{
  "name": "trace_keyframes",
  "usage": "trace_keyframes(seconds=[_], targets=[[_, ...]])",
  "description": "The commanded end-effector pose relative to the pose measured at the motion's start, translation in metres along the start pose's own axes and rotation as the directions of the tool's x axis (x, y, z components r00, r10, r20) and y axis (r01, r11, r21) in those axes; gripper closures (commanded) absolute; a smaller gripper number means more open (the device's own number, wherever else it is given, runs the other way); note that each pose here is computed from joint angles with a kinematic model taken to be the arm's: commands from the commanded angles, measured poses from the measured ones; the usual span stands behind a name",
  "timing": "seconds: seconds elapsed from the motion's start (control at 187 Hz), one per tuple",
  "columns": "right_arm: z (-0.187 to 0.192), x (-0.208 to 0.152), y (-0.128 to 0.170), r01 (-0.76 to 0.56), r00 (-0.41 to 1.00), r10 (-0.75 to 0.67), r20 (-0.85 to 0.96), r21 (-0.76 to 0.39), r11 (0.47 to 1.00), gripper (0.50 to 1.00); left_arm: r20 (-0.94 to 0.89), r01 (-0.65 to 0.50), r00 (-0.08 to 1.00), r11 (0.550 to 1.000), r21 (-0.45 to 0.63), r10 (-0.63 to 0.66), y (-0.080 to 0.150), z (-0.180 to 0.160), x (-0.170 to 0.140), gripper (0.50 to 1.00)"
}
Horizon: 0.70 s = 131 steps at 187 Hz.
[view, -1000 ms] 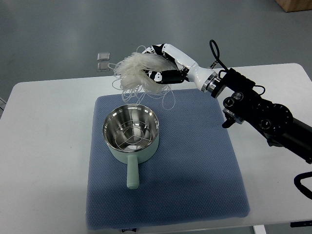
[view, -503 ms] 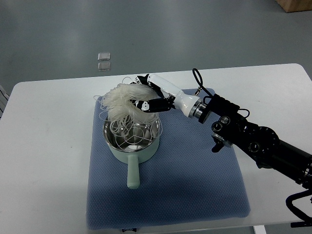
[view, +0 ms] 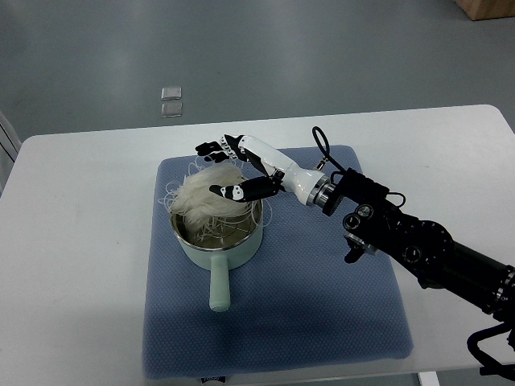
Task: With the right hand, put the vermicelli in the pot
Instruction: 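Lower the vermicelli into the steel pot and open the right hand, then withdraw the open right hand upward from the pot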
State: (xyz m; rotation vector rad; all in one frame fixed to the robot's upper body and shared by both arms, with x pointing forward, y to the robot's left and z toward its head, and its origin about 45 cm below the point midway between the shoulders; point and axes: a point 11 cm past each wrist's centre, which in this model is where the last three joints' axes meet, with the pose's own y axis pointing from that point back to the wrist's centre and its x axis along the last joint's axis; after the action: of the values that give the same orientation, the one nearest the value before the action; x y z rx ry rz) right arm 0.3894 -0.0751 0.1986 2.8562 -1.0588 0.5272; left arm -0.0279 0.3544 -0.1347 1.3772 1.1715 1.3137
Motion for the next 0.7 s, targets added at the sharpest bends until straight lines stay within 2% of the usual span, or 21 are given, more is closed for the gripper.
trace_keyframes(seconds=[0.0,0.166,0.31,0.412,0.46,0.695], targets=[[0.0,0.0,0.0,-0.001,1.0,0.001,0.002,0.0,1.0,0.72,0.0,0.0,1.0,1.0,0.0,0.0,0.0,0.0,0.0,0.5],[0.0,0.0,0.0,-0.001,1.0,0.001,0.002,0.0,1.0,0.707,0.0,0.0,1.0,1.0,0.0,0.0,0.0,0.0,0.0,0.5],[-0.002,0.002,-0.001,-0.006,1.0,0.006,0.003,0.008,1.0,0.64,0.0,0.0,1.0,1.0,-0.001,0.0,0.0,0.0,0.0,0.5],[-0.004,0.008,-0.001,-0.016,1.0,0.016,-0.001,0.011,1.0,0.634,0.0,0.0,1.0,1.0,0.0,0.0,0.0,0.0,0.0,0.5],[-0.006,0.013,-0.001,-0.026,1.0,0.026,-0.003,0.015,1.0,0.607,0.0,0.0,1.0,1.0,0.0,0.0,0.0,0.0,0.0,0.5],[-0.016,0.039,0.001,-0.049,0.998,0.05,-0.035,0.026,0.998,0.605,0.0,0.0,1.0,1.0,0.0,0.0,0.0,0.0,0.0,0.5]])
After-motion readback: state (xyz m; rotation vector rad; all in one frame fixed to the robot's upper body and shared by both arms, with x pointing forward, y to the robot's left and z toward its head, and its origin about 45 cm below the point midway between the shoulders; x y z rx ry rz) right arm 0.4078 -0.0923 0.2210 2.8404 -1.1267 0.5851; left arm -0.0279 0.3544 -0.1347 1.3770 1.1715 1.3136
